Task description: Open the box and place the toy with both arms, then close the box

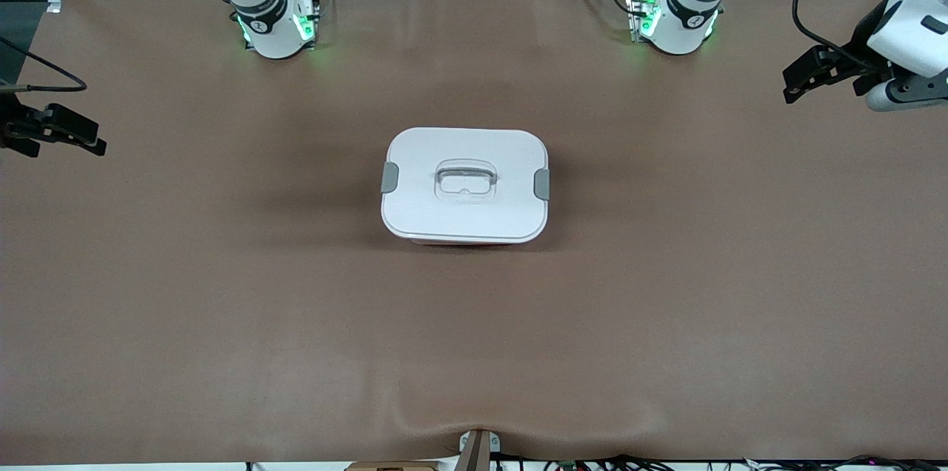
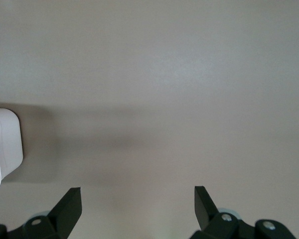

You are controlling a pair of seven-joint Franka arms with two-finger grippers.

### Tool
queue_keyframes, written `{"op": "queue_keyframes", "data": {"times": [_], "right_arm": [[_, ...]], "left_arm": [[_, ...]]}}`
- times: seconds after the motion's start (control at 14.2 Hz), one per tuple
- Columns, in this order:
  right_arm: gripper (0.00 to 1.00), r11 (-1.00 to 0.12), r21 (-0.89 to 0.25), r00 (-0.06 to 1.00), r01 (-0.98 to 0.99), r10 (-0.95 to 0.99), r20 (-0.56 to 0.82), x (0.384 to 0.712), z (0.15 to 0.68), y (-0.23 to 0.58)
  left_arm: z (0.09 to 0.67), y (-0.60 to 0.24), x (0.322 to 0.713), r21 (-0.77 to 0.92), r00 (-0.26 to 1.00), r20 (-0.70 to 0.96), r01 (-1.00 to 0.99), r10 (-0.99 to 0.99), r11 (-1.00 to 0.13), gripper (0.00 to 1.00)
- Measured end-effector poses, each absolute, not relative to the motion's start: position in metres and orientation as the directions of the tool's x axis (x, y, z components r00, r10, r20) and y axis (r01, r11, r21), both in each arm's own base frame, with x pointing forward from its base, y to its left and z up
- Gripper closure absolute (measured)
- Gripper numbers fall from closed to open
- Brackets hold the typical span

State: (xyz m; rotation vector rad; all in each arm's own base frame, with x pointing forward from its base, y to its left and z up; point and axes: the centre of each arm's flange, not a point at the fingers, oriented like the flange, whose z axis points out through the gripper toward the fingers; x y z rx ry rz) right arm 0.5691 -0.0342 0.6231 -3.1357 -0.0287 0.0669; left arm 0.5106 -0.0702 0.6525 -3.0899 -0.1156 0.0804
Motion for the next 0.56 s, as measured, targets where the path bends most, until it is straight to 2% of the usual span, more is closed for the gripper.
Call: {"op": "queue_keyframes", "data": {"times": [0.56], "right_arm": [[0.00, -1.000, -0.006, 0.999, 0.020, 0.020, -0.043, 0.569, 0.623, -0.034]], "left_arm": [[0.659, -0.058, 0.514, -0.042, 0.997, -0.024, 0.075, 0.076, -0.996, 0.00]]}}
